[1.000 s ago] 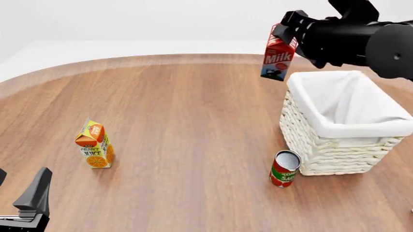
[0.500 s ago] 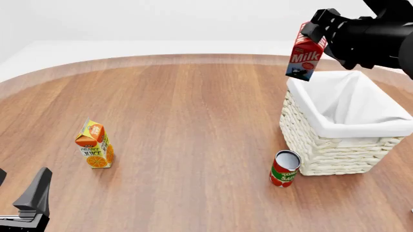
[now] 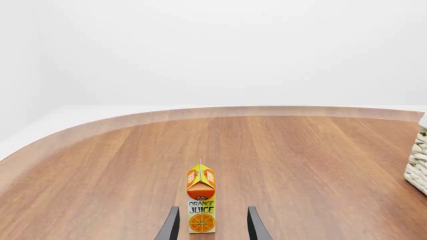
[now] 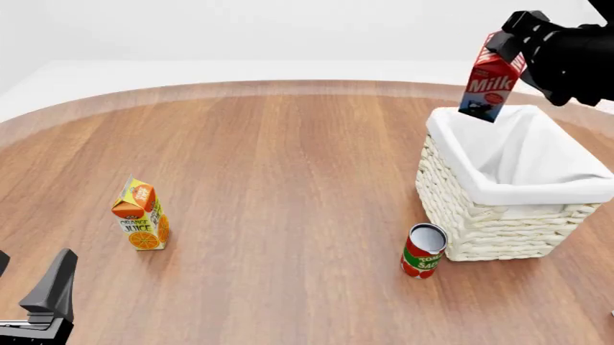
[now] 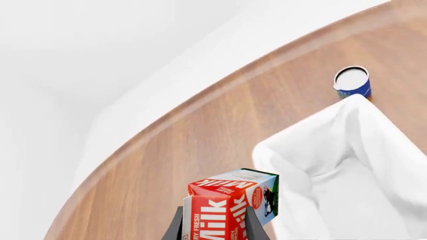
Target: Pick the milk and place it in the basket.
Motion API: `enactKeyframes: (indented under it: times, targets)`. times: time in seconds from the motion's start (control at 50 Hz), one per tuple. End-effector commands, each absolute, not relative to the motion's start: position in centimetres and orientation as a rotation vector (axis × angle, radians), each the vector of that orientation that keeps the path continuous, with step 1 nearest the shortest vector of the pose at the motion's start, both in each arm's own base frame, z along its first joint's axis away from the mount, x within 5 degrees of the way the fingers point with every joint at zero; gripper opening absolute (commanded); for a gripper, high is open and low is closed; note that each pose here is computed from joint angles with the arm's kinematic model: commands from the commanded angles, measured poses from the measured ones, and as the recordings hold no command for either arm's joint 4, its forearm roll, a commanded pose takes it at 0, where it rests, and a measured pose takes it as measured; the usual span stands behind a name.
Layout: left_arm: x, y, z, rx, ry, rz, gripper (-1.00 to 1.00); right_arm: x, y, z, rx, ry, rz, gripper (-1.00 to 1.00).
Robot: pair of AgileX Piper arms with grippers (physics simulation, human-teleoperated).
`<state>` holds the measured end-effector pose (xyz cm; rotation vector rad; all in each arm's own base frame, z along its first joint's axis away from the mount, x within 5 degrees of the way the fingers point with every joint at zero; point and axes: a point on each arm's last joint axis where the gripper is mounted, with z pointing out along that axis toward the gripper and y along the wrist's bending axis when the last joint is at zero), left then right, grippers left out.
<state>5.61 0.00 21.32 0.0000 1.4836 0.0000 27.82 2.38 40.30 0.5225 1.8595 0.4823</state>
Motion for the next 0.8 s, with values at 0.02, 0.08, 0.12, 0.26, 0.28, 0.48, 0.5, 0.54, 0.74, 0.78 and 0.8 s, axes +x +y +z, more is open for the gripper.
enactKeyframes:
  times: [0.02, 0.08, 0.12, 0.26, 0.28, 0.48, 0.5, 0.54, 0.74, 0.78, 0.8]
  targets:
    - [5.6, 0.0, 21.3, 0.000, 1.484, 0.000, 1.00, 27.1, 1.5, 41.3, 0.565, 1.812, 0.491, -1.00]
    - [5.6, 0.0, 21.3, 0.000, 1.484, 0.000, 1.00, 27.2, 1.4, 40.9, 0.582, 1.822, 0.489, -1.00]
    - [5.6, 0.0, 21.3, 0.000, 1.484, 0.000, 1.00, 27.3, 1.3, 40.6, 0.592, 1.828, 0.490, -1.00]
    - [5.6, 0.0, 21.3, 0.000, 1.484, 0.000, 1.00, 26.9, 0.5, 40.4, 0.630, 1.822, 0.474, -1.00]
    - [5.6, 0.0, 21.3, 0.000, 1.484, 0.000, 1.00, 26.9, 0.5, 40.4, 0.630, 1.822, 0.474, -1.00]
    - [5.6, 0.0, 21.3, 0.000, 1.484, 0.000, 1.00, 26.7, -0.5, 40.1, 0.687, 1.812, 0.461, -1.00]
    - [5.6, 0.0, 21.3, 0.000, 1.484, 0.000, 1.00, 26.7, -0.5, 40.1, 0.687, 1.812, 0.461, -1.00]
    - [5.6, 0.0, 21.3, 0.000, 1.484, 0.000, 1.00, 26.7, -0.8, 40.0, 0.700, 1.808, 0.456, -1.00]
    - [5.6, 0.0, 21.3, 0.000, 1.484, 0.000, 1.00, 27.1, -1.3, 39.4, 0.738, 1.806, 0.454, -1.00]
    - [5.6, 0.0, 21.3, 0.000, 1.484, 0.000, 1.00, 27.2, -1.3, 39.3, 0.742, 1.807, 0.458, -1.00]
    - [5.6, 0.0, 21.3, 0.000, 1.484, 0.000, 1.00, 27.3, -1.3, 39.3, 0.744, 1.805, 0.457, -1.00]
